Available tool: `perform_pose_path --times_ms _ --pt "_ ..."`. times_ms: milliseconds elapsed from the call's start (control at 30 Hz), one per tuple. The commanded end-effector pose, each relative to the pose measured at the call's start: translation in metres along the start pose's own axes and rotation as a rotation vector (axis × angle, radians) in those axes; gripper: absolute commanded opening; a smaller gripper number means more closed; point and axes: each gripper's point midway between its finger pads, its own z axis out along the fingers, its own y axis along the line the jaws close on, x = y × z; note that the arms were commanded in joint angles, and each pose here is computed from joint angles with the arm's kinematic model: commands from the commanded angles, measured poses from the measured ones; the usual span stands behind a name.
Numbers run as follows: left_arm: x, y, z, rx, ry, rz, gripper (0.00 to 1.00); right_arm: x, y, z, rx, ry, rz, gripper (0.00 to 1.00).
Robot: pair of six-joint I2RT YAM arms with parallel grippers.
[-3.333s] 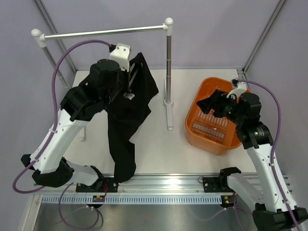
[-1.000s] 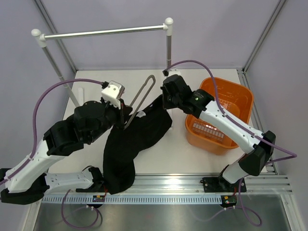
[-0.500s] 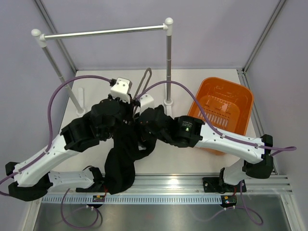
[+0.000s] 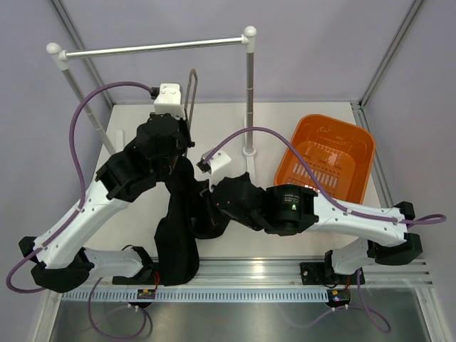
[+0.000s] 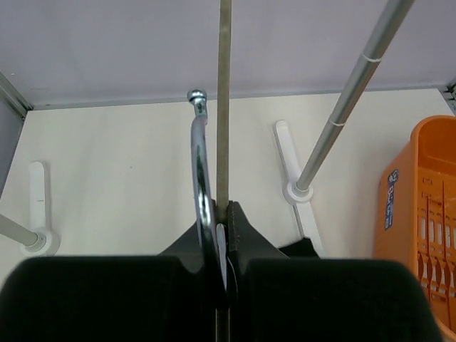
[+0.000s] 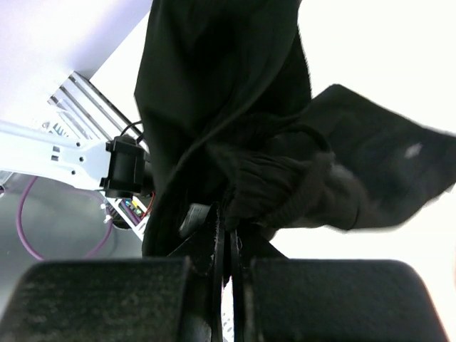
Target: Remove the shorts from the hanger
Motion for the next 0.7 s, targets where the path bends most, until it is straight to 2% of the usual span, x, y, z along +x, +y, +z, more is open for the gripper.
perform_pose_path --times_ms 0,300,500,667 --pt "-0.048 0.003 -0.004 0.024 -0.121 -0.142 0.0 -0.024 0.002 -0.017 -0.007 -0.084 0.051 0.0" --pt "-0.072 0.032 -0.013 -0.056 -0.218 -0.158 0.0 -0.024 0.01 -0.043 -0.03 -0.095 0.029 0.0" --pt "-0.112 0.062 -0.033 -0.133 -0.36 -0.206 0.0 -0.014 -0.003 -0.063 0.027 -0.077 0.02 0.0" --pt "-0.125 0.074 -0.046 -0.146 -0.438 -0.219 0.0 -0.004 -0.018 -0.071 0.065 -0.068 0.035 0.0"
